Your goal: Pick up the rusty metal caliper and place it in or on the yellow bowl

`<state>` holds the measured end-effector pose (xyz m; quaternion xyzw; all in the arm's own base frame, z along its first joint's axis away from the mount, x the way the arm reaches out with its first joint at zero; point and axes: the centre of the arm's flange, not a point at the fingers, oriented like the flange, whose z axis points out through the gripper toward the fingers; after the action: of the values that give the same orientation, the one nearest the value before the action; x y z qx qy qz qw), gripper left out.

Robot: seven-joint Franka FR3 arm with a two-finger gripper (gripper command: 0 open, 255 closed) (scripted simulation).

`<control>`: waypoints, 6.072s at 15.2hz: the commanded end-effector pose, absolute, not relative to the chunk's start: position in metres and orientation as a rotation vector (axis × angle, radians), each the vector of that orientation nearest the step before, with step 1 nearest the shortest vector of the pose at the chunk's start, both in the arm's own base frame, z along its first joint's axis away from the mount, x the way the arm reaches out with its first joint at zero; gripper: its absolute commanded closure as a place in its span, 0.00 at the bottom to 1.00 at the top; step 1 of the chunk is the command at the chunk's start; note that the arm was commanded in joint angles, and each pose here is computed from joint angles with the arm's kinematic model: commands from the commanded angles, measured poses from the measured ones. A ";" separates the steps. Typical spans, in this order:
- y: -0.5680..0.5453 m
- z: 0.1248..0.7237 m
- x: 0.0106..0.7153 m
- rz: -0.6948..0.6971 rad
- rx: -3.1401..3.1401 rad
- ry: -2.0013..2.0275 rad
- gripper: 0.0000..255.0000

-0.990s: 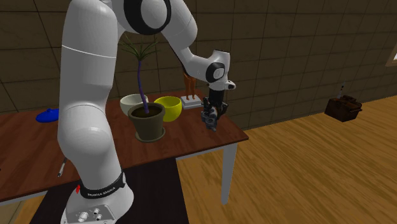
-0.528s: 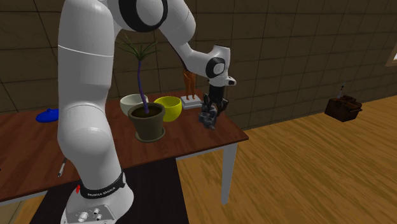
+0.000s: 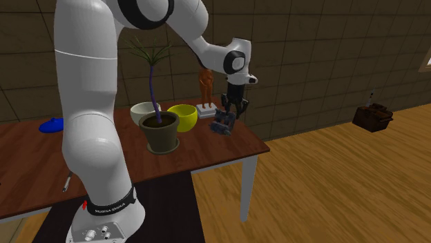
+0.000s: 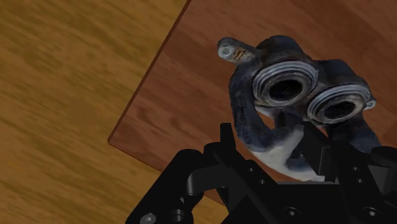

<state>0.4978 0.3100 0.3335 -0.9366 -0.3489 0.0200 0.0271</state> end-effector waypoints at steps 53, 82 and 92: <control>0.462 0.463 0.279 0.061 -2.893 -1.077 1.00; 0.461 0.418 0.280 0.061 -2.893 -1.077 0.00; 0.460 0.442 0.282 0.061 -2.893 -1.077 0.00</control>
<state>0.2816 0.4604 0.4415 -0.9366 -0.3488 0.0197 0.0272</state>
